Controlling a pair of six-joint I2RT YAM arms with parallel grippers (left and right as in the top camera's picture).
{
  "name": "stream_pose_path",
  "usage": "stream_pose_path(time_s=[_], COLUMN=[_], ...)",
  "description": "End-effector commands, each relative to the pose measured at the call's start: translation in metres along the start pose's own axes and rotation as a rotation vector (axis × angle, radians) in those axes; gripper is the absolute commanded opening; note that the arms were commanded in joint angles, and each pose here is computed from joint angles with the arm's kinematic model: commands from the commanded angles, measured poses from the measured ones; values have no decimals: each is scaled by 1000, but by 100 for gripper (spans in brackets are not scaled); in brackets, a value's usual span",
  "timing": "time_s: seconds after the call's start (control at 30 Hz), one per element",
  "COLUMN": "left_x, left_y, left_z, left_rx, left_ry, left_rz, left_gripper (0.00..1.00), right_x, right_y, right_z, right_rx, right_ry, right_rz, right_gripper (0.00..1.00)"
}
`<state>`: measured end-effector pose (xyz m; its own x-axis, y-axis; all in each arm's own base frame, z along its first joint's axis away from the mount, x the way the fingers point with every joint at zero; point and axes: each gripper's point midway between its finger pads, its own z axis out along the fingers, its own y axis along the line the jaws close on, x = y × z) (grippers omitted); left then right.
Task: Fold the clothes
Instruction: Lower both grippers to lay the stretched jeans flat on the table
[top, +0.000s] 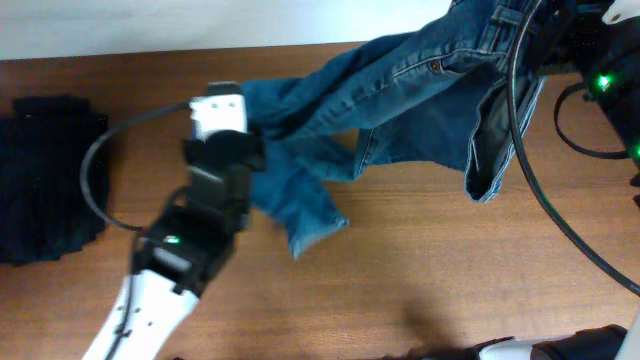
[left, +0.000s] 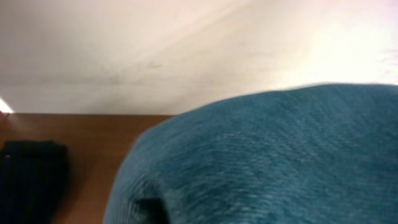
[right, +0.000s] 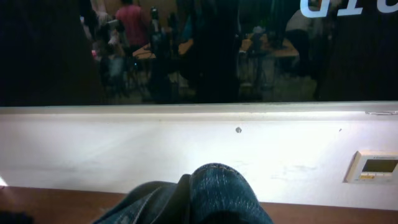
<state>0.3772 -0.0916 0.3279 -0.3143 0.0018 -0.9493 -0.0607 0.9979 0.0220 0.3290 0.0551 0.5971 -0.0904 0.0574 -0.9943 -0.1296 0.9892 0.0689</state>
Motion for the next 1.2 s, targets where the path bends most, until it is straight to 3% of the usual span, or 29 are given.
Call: stream_pose_path(time_s=[0.0,0.2,0.63,0.77,0.97,1.17], left_x=[-5,16,49,64,93,123], left_y=[-1,25,36,36,32,5], left_z=[-1,1,-7,-9,4,9], left_rx=[213,406,407,402,399,452], left_ry=[38,164,314,377,494,617], left_rz=[-14,-120,-170,-180,-195,-168], left_gripper=[5,11,14,13,1,1], right_x=[-14,14,67,93,136,166], right_y=[-7,-19,-22,-24,-26,-26], right_z=[-20,-15,-2,1,18,40], right_rx=[42,108,123,129,150,167], right_ry=[-52,61,279,388,556,665], right_rz=[-7,-19,-45,-57,-42,-16], right_gripper=[4,4,4,4,4,4])
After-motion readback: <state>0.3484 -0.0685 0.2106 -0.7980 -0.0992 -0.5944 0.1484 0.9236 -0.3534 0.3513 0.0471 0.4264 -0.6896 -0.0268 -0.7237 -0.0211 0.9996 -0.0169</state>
